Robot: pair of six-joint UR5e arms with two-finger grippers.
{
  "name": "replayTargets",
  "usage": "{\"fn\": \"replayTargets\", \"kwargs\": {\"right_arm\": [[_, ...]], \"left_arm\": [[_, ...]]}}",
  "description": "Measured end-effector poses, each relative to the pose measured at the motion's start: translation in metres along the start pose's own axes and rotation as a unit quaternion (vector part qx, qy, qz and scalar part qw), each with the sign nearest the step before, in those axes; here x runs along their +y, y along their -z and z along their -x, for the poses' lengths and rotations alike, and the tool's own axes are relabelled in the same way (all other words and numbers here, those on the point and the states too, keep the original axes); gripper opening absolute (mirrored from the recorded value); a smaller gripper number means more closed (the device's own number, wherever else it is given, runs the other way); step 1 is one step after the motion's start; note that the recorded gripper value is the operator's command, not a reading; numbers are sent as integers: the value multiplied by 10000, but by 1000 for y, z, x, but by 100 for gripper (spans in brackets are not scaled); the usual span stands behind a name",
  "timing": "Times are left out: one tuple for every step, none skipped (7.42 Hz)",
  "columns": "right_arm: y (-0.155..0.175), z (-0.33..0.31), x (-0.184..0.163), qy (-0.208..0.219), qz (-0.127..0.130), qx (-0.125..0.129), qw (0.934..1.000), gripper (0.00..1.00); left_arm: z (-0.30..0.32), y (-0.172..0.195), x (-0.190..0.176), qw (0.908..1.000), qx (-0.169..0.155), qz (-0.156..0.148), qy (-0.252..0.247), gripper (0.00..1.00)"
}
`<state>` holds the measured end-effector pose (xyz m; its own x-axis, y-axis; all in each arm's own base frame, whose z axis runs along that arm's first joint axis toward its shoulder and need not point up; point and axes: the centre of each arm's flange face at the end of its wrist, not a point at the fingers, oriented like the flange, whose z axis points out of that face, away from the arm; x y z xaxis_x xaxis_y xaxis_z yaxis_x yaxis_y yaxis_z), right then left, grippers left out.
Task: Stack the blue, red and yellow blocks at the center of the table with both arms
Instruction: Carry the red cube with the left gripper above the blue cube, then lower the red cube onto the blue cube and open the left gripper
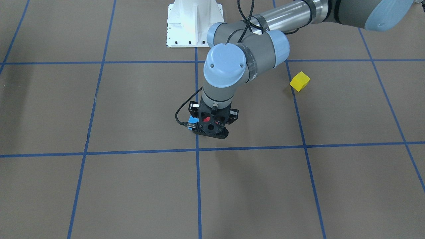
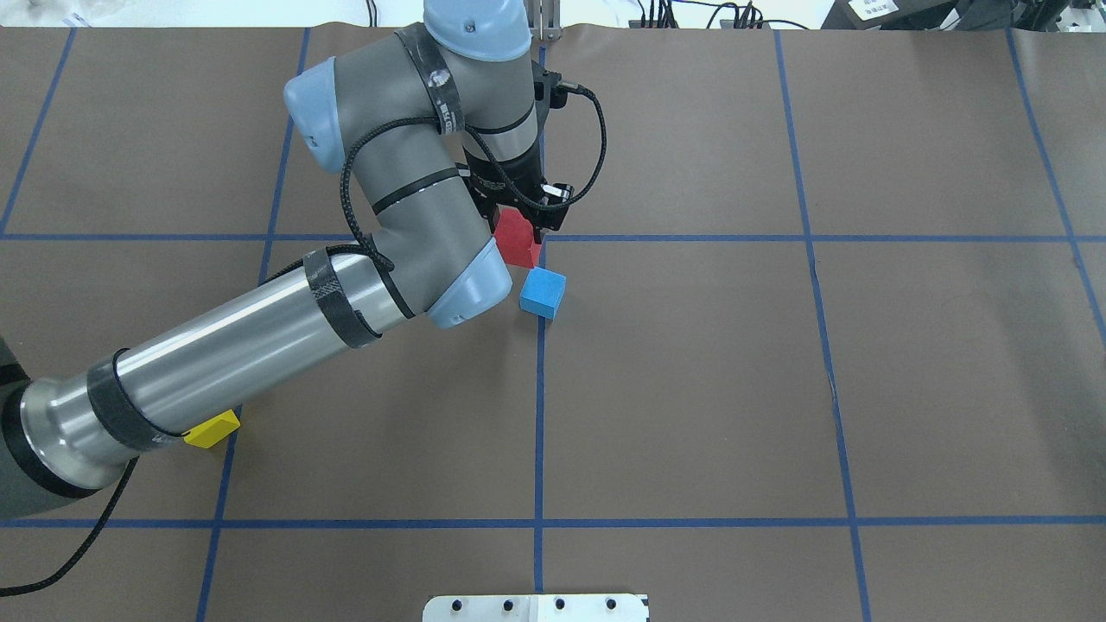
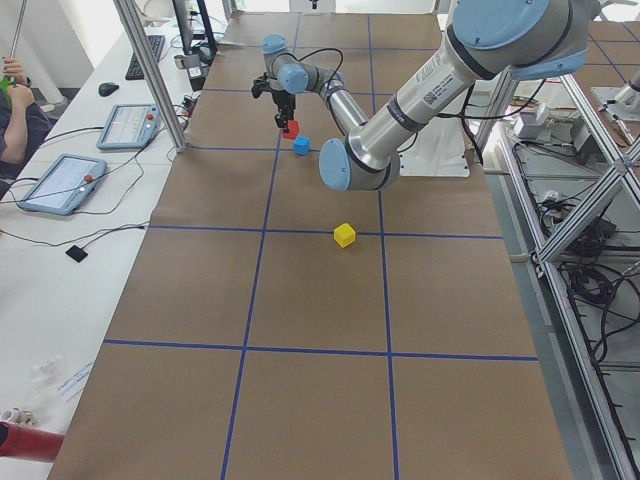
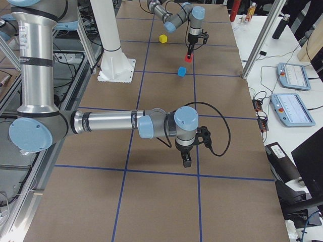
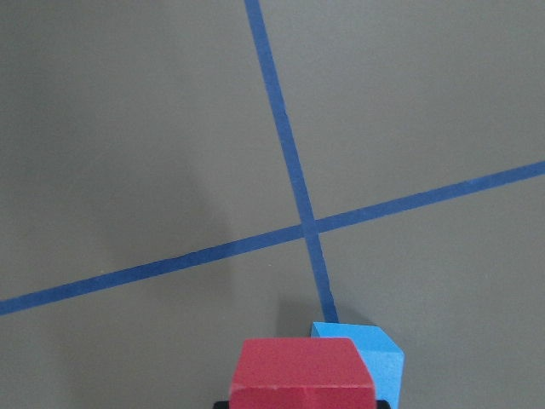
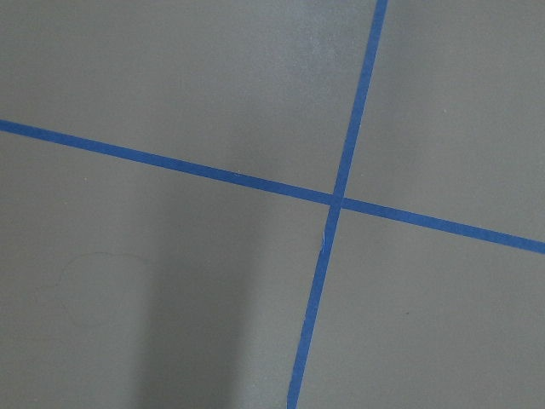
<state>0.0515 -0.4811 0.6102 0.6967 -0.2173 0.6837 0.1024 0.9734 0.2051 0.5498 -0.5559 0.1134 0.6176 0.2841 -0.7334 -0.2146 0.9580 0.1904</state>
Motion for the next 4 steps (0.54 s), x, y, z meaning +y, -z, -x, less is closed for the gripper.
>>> {"fn": "replayTargets", "kwargs": {"right_arm": [[0, 0, 0, -5, 4, -5, 10000, 99], [-1, 0, 1, -11, 10, -9, 10000, 99], [-1, -1, 2, -18, 16, -14, 10000, 99], [-2, -1, 3, -24, 22, -17, 10000, 99]], "left_arm": [[-12, -7, 6, 9999, -47, -23, -92, 0], [-21, -15, 12, 9998, -111, -41, -159, 0], [-27, -23, 16, 9997, -164, -34, -202, 0], [-29, -29, 18, 9996, -186, -22, -215, 0]]}}
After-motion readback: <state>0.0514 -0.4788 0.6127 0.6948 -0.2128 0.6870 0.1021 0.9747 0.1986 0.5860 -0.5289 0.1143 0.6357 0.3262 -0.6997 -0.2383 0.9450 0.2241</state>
